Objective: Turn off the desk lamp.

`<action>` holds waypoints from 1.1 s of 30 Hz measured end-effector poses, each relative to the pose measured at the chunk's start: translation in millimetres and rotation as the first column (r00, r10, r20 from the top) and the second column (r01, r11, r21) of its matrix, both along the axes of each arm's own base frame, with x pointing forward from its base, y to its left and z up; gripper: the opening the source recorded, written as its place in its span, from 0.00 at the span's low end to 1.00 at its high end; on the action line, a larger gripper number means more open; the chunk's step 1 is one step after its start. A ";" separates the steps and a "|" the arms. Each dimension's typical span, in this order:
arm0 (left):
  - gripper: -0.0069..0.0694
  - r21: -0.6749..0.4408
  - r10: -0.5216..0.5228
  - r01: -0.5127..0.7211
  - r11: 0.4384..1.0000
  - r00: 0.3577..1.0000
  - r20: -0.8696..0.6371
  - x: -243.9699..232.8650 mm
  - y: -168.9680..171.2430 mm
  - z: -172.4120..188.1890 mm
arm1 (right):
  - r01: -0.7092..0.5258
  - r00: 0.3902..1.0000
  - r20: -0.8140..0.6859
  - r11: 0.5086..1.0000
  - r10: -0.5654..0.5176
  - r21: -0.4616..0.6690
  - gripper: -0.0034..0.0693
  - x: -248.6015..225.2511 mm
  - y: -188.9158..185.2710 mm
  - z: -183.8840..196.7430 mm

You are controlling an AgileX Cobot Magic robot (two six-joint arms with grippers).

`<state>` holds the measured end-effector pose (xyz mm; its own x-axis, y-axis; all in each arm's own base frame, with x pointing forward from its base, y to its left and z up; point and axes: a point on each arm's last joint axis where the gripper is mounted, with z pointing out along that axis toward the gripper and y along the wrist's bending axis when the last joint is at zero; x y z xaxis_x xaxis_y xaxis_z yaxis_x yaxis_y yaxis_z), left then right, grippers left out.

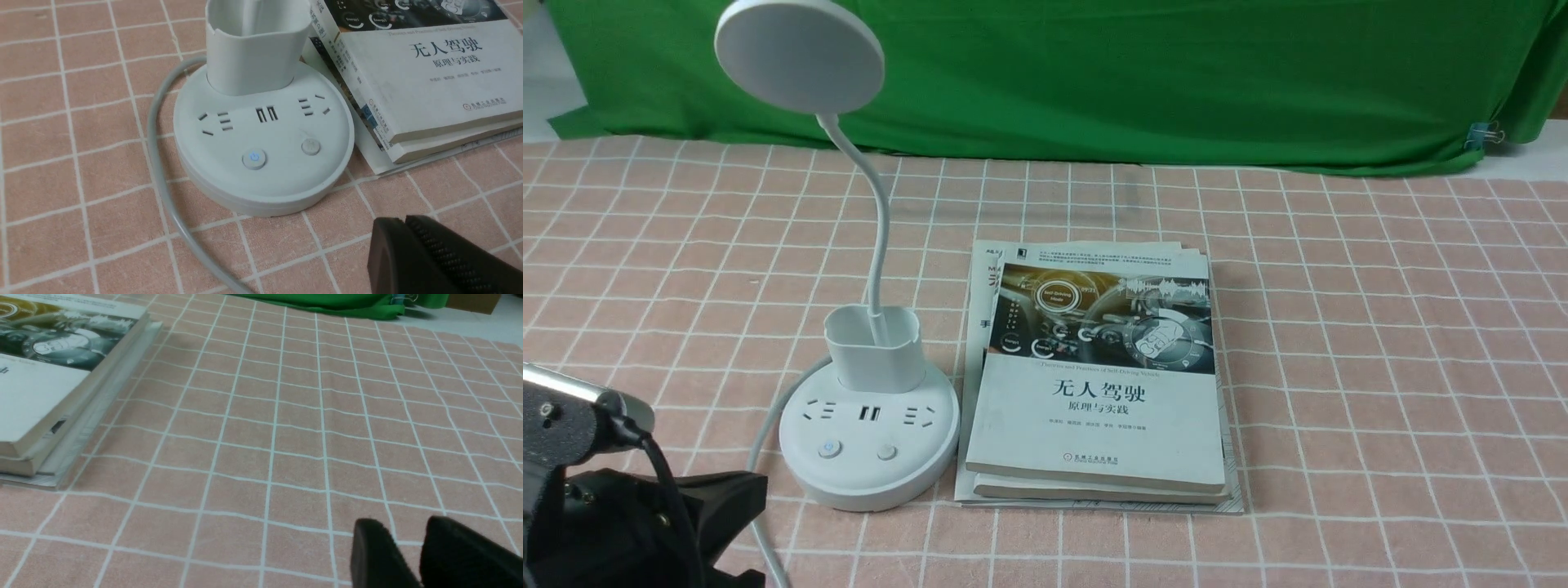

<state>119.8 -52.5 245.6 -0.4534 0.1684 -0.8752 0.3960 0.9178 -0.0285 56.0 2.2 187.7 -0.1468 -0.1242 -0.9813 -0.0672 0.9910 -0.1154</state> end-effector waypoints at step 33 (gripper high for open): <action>0.10 -0.139 0.403 -0.379 0.915 0.881 0.247 -65.3 50.0 -61.4 | 0.000 1.000 0.000 1.000 0.000 0.000 0.38 0.0 0.0 0.0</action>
<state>54.6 -2.5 184.2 -0.2164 -0.0537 -0.9748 0.0090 0.9983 -0.0570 56.0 2.2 187.7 -0.1468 -0.1242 -0.9813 -0.0672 0.9910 -0.1154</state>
